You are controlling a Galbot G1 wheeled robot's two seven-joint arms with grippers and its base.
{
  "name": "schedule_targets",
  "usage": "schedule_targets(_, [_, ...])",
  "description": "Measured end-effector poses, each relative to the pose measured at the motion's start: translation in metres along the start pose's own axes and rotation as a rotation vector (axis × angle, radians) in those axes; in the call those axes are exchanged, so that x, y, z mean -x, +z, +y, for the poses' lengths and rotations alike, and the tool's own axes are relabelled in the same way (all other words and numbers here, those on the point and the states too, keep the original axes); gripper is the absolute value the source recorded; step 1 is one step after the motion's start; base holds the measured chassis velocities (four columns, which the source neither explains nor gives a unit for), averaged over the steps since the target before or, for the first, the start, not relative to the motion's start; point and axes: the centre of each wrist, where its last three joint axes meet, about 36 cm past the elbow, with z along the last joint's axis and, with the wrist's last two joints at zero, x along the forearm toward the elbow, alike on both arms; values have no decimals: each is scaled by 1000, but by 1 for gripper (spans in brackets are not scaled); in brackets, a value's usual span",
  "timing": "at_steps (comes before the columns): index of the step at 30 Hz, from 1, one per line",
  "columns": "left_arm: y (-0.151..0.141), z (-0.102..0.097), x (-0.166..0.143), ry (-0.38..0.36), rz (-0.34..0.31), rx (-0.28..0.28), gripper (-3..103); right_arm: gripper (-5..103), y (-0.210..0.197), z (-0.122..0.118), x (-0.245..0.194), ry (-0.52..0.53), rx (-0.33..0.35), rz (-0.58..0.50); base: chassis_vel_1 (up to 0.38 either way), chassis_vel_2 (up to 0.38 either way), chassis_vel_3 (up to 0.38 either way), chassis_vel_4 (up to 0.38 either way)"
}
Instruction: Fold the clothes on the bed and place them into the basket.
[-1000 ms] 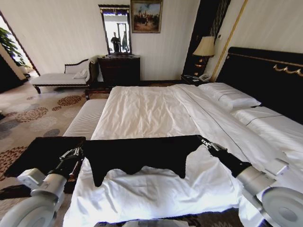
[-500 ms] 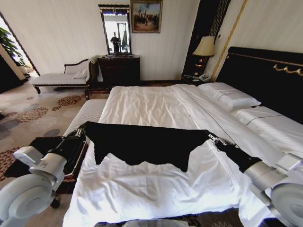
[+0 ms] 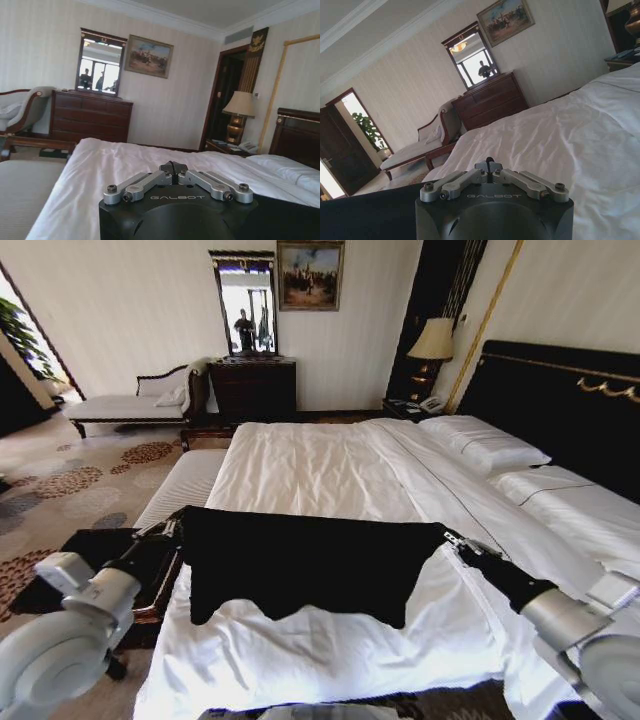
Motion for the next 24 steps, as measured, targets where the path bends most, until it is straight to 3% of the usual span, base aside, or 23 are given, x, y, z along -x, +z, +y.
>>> schedule_targets(3, [-2,-8,7,48,2,-7,0,0,5,7,16,-71,20,17,0,0,0,0])
schedule_targets(4, [1,-13,14,81,12,-22,0,0,11,-2,30,-81,43,33,0,0,0,0])
schedule_targets(9, [27,-7,45,81,77,-58,0,0,33,-38,69,-41,87,90,0,0,0,0])
schedule_targets(13, [84,18,90,11,156,-68,0,0,68,-75,118,0,114,159,0,0,0,0])
schedule_targets(14, [84,18,90,11,156,-68,0,0,68,-75,118,0,114,159,0,0,0,0])
schedule_targets(17, [119,37,120,-59,182,-72,0,0,82,-108,146,66,126,163,0,0,0,0])
schedule_targets(20, [136,43,138,-84,191,-77,0,0,83,-121,161,84,125,153,0,0,0,0])
schedule_targets(21, [162,45,178,-116,207,-110,0,0,81,-132,190,92,120,146,0,0,0,0])
schedule_targets(24, [175,47,206,-142,216,-126,0,0,89,-143,212,113,109,159,0,0,0,0])
